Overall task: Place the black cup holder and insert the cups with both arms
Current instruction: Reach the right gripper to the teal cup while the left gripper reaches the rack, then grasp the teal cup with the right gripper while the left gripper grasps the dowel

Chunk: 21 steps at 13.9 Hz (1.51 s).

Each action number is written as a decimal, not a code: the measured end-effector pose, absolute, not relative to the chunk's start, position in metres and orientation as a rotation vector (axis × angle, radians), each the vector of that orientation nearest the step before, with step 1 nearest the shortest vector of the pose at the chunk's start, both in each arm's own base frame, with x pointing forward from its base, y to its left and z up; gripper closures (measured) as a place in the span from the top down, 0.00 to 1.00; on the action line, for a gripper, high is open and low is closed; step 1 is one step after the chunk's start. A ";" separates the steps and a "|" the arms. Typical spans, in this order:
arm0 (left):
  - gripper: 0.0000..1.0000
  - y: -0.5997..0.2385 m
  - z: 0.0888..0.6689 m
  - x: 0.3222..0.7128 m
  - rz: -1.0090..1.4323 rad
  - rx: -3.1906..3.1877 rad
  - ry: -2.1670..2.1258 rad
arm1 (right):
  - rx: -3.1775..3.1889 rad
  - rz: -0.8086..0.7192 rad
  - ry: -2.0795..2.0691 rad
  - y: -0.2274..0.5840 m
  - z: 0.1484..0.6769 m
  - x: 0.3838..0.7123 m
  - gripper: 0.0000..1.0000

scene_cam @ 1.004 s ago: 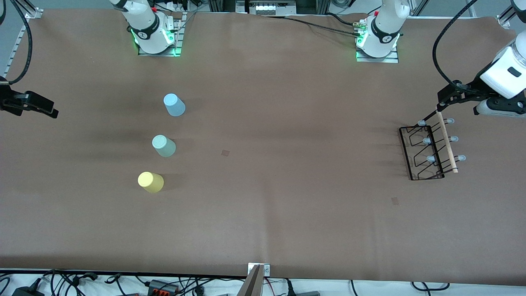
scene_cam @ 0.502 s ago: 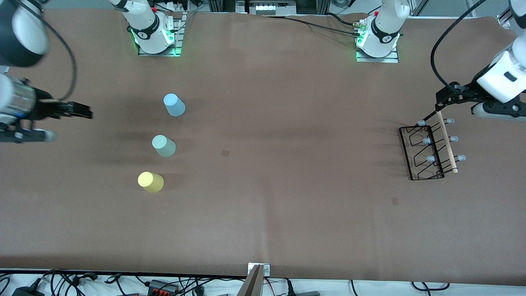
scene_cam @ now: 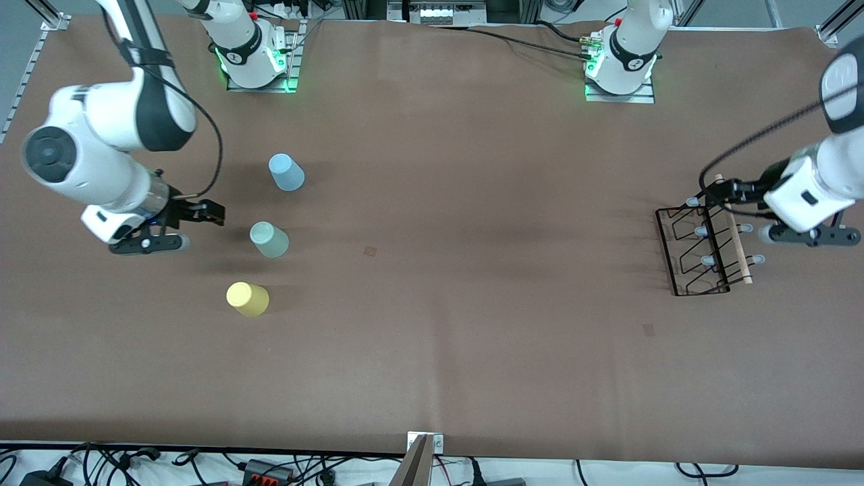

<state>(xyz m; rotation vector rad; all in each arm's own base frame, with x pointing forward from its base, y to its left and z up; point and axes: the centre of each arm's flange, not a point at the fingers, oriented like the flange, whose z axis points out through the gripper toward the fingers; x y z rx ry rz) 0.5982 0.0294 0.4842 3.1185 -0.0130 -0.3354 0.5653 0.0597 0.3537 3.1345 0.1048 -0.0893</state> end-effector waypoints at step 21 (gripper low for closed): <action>0.49 0.117 0.340 0.542 -0.092 3.233 0.043 | 3.151 0.110 0.095 0.107 0.266 0.542 1.00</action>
